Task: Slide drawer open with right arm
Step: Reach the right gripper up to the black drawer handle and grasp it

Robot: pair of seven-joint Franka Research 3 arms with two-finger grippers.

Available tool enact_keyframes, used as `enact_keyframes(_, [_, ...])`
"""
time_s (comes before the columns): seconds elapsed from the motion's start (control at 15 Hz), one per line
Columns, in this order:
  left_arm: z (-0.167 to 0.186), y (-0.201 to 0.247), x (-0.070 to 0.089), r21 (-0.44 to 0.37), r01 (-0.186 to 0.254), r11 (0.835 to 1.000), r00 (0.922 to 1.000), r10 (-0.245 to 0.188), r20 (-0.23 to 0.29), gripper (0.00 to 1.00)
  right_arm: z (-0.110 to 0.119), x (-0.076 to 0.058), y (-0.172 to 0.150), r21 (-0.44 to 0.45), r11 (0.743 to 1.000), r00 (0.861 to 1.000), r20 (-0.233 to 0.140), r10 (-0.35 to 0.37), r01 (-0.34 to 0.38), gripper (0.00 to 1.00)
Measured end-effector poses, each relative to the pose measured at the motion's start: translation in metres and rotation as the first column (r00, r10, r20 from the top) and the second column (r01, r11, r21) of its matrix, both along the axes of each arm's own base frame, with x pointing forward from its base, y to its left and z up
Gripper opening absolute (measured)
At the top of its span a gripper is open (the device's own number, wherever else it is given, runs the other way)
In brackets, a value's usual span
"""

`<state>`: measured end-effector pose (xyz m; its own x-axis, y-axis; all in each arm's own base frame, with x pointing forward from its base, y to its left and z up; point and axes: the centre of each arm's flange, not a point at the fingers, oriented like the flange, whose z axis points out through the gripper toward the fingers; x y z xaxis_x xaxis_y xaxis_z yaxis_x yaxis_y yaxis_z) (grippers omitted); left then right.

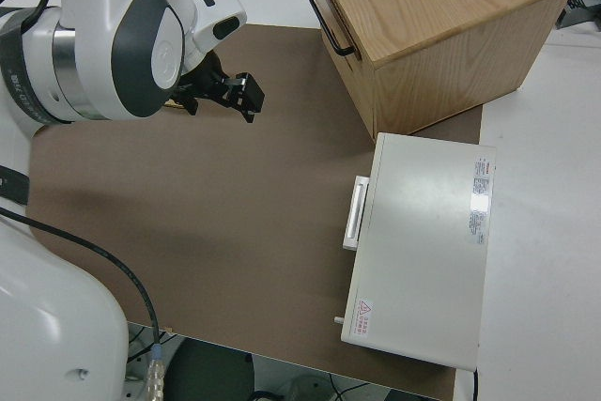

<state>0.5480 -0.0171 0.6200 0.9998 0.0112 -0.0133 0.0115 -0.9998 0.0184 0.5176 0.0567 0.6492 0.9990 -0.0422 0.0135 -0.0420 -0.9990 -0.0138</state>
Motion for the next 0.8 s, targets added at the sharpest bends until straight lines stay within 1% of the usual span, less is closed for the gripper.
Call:
enact_keyframes(0.33, [0.000, 0.000, 0.000, 0.000, 0.000, 1.000, 1.0000, 0.000, 0.000, 1.00, 0.000, 0.000, 0.002, -0.012, 1.000, 1.000, 0.001, 0.005, -0.005, 0.99])
enact_keyframes(0.47, [0.000, 0.000, 0.000, 0.000, 0.000, 1.000, 1.0000, 0.000, 0.000, 1.00, 0.000, -0.001, 0.010, -0.062, 0.998, 1.000, 0.007, 0.028, -0.028, 0.99])
enact_keyframes(0.67, [0.000, 0.000, 0.000, 0.000, 0.000, 1.000, 1.0000, 0.000, 0.000, 1.00, 0.001, -0.005, 0.035, -0.146, 0.987, 0.998, 0.019, 0.068, -0.065, 0.99])
enact_keyframes(0.73, [0.000, 0.000, 0.000, 0.000, 0.000, 1.000, 1.0000, 0.000, 0.000, 1.00, 0.000, -0.006, 0.045, -0.195, 0.979, 0.997, 0.027, 0.068, -0.061, 0.99])
enact_keyframes(0.8, [0.000, 0.000, 0.000, 0.000, 0.000, 1.000, 1.0000, 0.000, 0.000, 0.99, -0.003, -0.008, 0.061, -0.258, 0.965, 0.997, 0.041, 0.062, -0.050, 0.99])
